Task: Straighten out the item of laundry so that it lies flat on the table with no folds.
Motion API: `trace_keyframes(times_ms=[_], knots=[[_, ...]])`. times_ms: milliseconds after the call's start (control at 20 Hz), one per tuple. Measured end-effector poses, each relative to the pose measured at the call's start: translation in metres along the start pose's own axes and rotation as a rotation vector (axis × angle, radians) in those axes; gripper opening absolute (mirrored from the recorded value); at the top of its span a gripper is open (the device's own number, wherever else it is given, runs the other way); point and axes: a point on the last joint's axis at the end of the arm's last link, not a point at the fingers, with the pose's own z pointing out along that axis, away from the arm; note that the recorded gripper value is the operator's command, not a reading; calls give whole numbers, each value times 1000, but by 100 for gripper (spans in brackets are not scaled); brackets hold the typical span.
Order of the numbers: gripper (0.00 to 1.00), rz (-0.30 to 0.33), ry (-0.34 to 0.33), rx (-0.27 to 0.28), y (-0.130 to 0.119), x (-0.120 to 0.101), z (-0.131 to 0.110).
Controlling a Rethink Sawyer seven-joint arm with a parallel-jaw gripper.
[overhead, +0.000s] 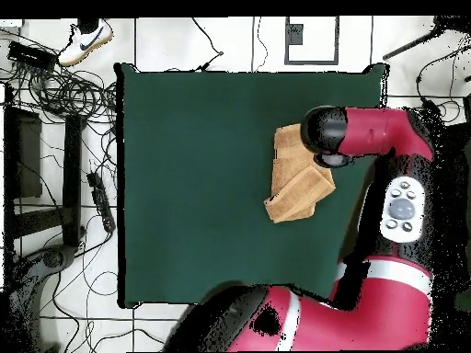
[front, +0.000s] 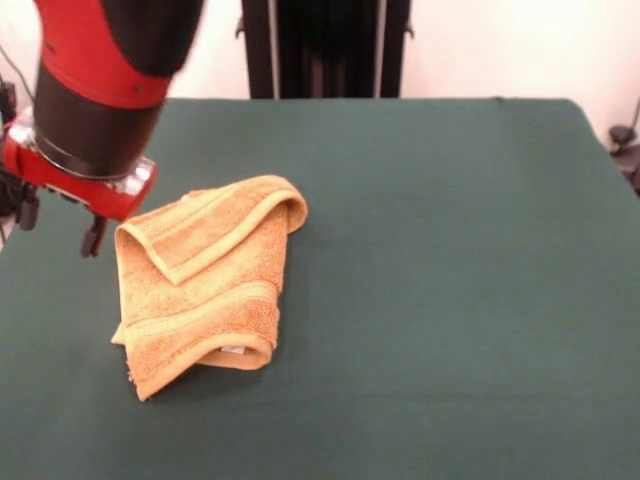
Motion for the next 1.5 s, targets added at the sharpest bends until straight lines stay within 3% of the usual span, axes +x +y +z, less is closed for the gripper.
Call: trace_keyframes(times_ms=[100,450,750,1000,1500], knots=[[100,20,42,61,11,7,12],[100,48,115,135,24,25,54],[100,24,156,177,27,39,91],[100,21,174,181,31,45,105],[100,110,253,134,33,44,84]])
